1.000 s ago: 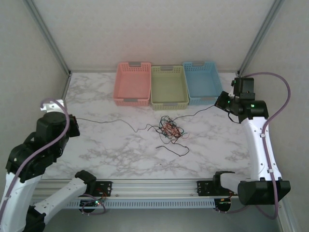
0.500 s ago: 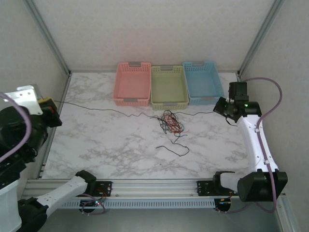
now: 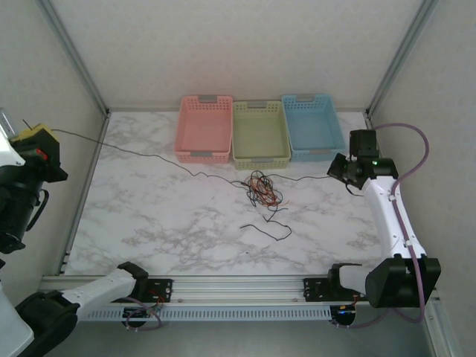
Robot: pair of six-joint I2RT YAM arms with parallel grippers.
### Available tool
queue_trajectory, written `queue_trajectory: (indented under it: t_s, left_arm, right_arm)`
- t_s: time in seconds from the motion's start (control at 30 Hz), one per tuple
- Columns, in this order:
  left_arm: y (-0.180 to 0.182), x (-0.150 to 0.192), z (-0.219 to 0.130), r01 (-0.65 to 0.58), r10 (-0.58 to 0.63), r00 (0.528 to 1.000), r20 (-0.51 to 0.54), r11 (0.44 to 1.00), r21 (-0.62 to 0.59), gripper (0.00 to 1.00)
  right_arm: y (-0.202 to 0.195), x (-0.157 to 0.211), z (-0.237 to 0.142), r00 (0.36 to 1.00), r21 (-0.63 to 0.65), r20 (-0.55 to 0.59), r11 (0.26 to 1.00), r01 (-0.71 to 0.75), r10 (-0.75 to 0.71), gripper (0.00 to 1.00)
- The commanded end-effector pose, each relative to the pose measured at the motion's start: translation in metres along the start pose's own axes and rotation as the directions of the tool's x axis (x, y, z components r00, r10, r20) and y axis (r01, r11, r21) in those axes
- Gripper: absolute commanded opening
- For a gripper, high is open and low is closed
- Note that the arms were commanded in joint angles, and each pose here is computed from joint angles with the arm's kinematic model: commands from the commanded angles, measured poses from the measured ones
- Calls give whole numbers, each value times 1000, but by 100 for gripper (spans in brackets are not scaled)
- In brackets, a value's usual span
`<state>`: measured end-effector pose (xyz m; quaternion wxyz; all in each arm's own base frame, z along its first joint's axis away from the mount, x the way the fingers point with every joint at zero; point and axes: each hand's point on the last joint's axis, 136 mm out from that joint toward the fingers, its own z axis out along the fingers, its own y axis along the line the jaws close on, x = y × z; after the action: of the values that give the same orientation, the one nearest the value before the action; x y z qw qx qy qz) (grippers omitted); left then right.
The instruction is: Untangle the cables
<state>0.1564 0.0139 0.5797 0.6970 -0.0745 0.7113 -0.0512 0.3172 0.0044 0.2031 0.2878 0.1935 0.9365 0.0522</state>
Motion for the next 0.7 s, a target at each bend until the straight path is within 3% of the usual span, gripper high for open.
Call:
queue_trajectory:
  t_s: [0.0, 0.1, 0.2, 0.27, 0.47, 0.67]
  left_arm:
    - [-22, -7, 7, -2, 1, 1000, 8, 995, 95, 0]
    - [-53, 35, 36, 3, 23, 990, -140, 984, 178, 0]
    - [-86, 102, 71, 39, 45, 947, -317, 966, 255, 0]
    - [-103, 164, 91, 79, 61, 886, -460, 957, 280, 0]
    - [-112, 312, 110, 158, 63, 703, -709, 957, 242, 0]
    - [-97, 404, 102, 169, 42, 569, -821, 971, 167, 0]
  right_arm:
    - [1, 5, 9, 1000, -19, -19, 1000, 0, 0, 0]
    - [12, 11, 9, 999, -85, -45, 996, -17, 13, 0]
    - [20, 17, 6, 998, -140, -67, 990, -27, 18, 0]
    - [23, 21, 2, 997, -162, -76, 986, -26, 14, 0]
    - [24, 29, -8, 997, -187, -76, 982, -15, 0, 0]
    - [28, 34, -9, 996, -205, -90, 979, -11, -8, 0]
